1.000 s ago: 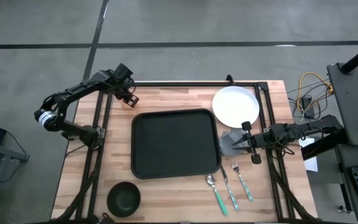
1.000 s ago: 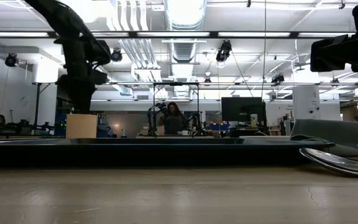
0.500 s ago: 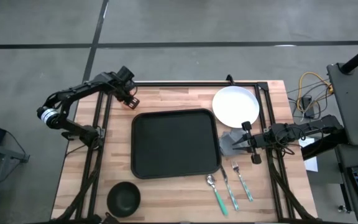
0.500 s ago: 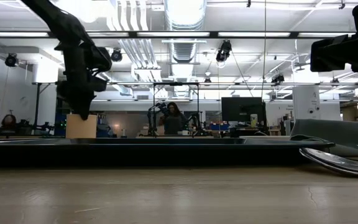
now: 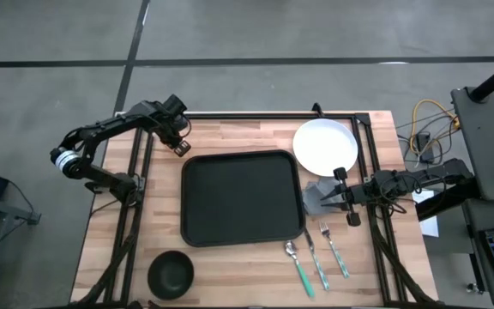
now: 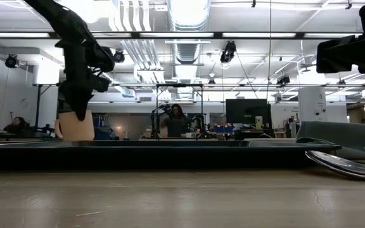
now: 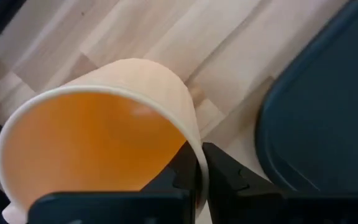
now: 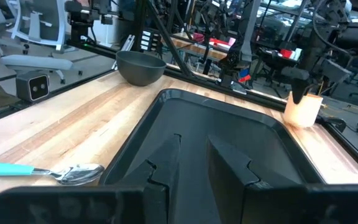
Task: Set up tray
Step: Put the light orange mug on the top left of the black tray
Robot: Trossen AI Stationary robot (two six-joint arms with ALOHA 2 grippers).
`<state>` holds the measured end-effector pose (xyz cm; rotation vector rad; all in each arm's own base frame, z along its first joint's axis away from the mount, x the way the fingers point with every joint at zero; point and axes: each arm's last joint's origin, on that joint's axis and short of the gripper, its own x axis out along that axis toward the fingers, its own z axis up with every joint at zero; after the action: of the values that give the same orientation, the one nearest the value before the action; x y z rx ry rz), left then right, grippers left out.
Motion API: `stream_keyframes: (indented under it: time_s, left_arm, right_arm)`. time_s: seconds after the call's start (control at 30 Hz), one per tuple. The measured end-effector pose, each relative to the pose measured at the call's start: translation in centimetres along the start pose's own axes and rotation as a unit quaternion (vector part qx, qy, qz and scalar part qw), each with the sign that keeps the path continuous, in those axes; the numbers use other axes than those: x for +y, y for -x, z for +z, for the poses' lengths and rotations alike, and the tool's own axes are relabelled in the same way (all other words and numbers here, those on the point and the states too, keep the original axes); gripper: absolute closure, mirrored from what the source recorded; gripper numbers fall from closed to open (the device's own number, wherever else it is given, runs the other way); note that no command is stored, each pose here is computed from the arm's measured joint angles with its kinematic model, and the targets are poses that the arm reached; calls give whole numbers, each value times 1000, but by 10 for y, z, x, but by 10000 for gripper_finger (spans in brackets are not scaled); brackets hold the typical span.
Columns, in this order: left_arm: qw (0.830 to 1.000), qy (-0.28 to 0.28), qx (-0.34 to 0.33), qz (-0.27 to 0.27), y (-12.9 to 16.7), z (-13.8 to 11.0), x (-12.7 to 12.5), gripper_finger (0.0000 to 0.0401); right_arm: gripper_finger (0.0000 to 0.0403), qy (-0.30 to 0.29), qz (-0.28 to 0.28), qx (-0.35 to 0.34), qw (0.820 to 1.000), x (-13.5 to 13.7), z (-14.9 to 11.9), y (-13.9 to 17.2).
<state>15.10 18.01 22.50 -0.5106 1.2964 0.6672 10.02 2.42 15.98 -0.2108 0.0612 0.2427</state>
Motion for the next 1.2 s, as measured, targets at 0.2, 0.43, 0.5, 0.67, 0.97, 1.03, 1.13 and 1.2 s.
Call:
stream_keyframes:
  time_s: [0.2,0.43,0.5,0.67,0.97,1.03,1.13,1.2]
  left_arm:
    - [999,-47,13,-11,14,3,-22,400]
    - [994,-102,5,-26,25,5,-59,401]
    - [993,-117,4,-31,27,4,-69,401]
    - [990,-137,9,-39,29,-2,-91,401]
    - [988,-146,16,-47,27,-8,-115,401]
    - [988,-144,21,-46,22,-7,-118,401]
    - [987,-149,47,-40,9,-4,-123,401]
    - [986,-153,60,-38,0,-1,-128,401]
  right_arm:
    - [335,0,0,0,1000,0,0,0]
    - [335,0,0,0,1000,0,0,0]
    - [335,0,0,0,1000,0,0,0]
    - [335,0,0,0,1000,0,0,0]
    - [335,0,0,0,1000,0,0,0]
    - [335,0,0,-1,1000,0,0,0]
    - [335,0,0,0,1000,0,0,0]
    - [335,0,0,0,1000,0,0,0]
